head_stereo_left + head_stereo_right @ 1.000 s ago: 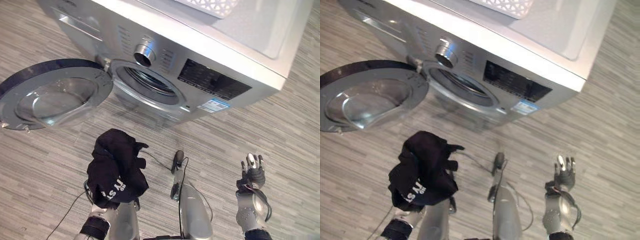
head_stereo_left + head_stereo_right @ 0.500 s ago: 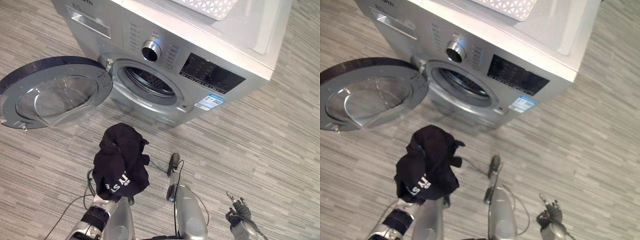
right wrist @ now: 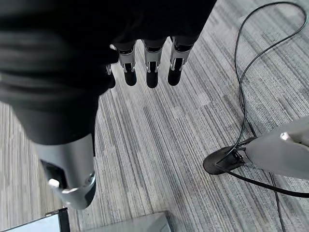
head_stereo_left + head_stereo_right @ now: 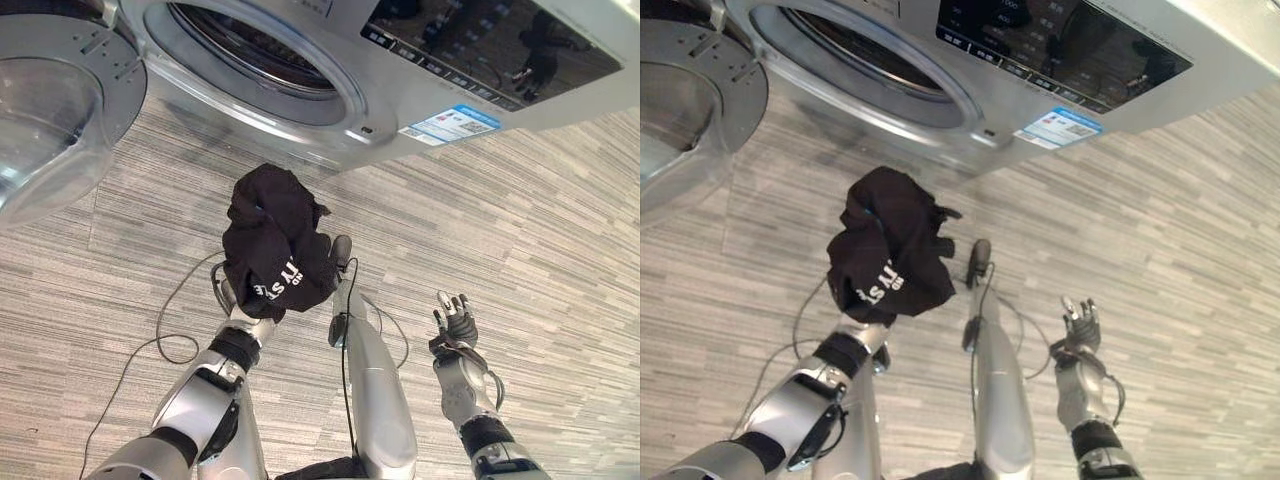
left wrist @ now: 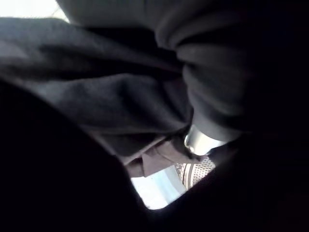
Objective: Grab the laundry basket,head to the washer,open it,put in the laundry and shut it.
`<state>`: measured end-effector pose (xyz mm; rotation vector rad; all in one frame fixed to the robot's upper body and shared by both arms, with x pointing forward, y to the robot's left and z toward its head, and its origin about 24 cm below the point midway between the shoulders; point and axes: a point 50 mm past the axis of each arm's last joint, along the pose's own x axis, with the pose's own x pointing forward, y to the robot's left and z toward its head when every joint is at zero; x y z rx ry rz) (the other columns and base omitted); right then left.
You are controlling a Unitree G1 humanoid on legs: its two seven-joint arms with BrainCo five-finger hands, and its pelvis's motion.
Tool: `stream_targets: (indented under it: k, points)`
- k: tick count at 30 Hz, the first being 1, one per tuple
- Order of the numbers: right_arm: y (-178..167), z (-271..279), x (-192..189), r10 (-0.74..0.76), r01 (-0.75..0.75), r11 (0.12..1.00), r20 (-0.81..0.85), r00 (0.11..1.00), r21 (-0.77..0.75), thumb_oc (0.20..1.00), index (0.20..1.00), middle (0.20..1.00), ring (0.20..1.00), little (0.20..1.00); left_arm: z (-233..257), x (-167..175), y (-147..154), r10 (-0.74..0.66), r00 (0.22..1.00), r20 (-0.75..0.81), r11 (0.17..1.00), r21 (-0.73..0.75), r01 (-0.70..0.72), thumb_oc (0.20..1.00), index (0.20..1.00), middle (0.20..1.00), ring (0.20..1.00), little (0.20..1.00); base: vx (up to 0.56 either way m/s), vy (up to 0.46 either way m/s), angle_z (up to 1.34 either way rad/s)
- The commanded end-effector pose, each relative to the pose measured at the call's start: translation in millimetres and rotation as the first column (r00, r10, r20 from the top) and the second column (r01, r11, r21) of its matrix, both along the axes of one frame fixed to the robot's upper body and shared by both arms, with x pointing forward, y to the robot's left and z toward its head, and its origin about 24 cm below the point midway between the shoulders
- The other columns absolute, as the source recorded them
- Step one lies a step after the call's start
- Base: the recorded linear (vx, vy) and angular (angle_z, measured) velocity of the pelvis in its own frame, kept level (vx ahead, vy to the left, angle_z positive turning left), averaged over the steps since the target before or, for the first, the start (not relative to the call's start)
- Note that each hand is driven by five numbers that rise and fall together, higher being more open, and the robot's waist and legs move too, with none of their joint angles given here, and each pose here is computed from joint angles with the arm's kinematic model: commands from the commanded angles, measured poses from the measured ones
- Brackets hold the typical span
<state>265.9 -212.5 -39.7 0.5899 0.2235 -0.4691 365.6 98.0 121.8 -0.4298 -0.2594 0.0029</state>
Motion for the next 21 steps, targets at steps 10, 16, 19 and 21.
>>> stream_targets:
  k: [10, 16, 19, 21]
  points:
    - [-24, 2, -18, -0.097, 0.098, 0.995, 0.048, 0.994, -0.007, 1.0, 1.0, 1.0, 1.0, 1.0, 14, 10, 21, 0.129, 0.991, 0.024, 0.989, -0.082, -0.127, 0.2, 0.2, 0.2, 0.2, 0.2, 0.01, -0.056, 0.01]
    - [-23, 21, -6, -0.041, 0.046, 0.998, 0.123, 0.992, -0.045, 1.0, 1.0, 1.0, 1.0, 1.0, 64, 40, 40, 0.177, 0.984, 0.031, 0.979, -0.11, -0.173, 0.2, 0.2, 0.2, 0.2, 0.2, 0.02, -0.053, 0.01]
    - [-27, 26, -4, -0.044, 0.052, 0.997, 0.144, 0.989, -0.053, 1.0, 1.0, 1.0, 1.0, 1.0, 92, 44, 43, 0.188, 0.978, 0.089, 0.975, -0.139, -0.175, 0.2, 0.2, 0.2, 0.2, 0.2, 0.02, -0.029, 0.0]
    - [-28, 28, -4, -0.041, 0.05, 0.997, 0.151, 0.988, -0.059, 1.0, 1.0, 1.0, 1.0, 1.0, 102, 46, 44, 0.193, 0.976, 0.105, 0.972, -0.156, -0.176, 0.2, 0.2, 0.2, 0.2, 0.2, 0.03, -0.039, -0.01]
